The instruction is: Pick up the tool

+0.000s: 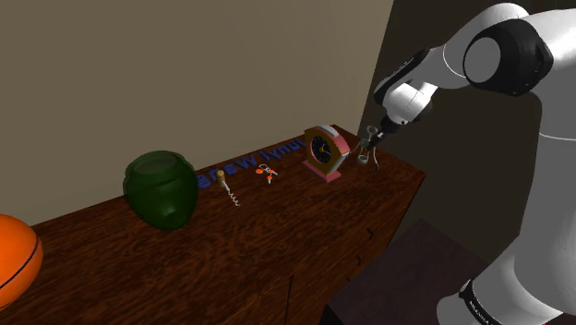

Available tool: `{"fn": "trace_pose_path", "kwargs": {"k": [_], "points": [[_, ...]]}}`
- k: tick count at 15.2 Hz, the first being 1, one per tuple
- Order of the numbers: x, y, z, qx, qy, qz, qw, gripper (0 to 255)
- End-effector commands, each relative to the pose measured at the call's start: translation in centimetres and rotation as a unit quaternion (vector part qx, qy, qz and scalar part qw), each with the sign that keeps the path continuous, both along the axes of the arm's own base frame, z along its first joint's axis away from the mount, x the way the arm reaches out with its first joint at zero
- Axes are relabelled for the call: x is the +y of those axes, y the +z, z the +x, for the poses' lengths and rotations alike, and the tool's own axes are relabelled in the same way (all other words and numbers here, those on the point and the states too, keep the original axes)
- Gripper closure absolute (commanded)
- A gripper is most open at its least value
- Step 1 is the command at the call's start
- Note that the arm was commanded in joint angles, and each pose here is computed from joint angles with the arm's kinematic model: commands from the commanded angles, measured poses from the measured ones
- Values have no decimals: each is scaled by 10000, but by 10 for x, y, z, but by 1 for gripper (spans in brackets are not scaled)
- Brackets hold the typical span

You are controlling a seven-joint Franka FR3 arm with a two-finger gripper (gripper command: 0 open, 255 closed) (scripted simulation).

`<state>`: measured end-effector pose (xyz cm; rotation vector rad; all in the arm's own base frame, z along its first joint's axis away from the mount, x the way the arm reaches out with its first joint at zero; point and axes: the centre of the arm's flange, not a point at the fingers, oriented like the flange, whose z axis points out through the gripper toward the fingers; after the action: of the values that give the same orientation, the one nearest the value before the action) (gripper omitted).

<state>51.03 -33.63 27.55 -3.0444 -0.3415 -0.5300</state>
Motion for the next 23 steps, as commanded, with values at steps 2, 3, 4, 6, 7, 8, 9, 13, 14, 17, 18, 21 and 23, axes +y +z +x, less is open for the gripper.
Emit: {"fn": "trace_pose_path", "kwargs": {"k": [2,3,4,6,7,8,9,13,14,17,18,21,23], "points": [[0,-1,0,-1,0,0,10000,255],[0,-1,0,-1,0,0,10000,255],[0,-1,0,-1,0,-1,10000,255],[0,-1,0,-1,0,-1,10000,255],[0,-1,0,-1,0,-1,10000,255],[0,-1,0,-1,0,-1,10000,255],[0,-1,0,-2,0,0,10000,255],[0,20,0,-2,0,0,10000,255],[0,25,0,-2,0,0,10000,255],[0,41,0,-2,0,0,10000,255],[0,47,0,-2,0,0,10000,255],[0,62,0,-2,0,0,10000,255],[0,73,0,-2,0,0,10000,255]]}}
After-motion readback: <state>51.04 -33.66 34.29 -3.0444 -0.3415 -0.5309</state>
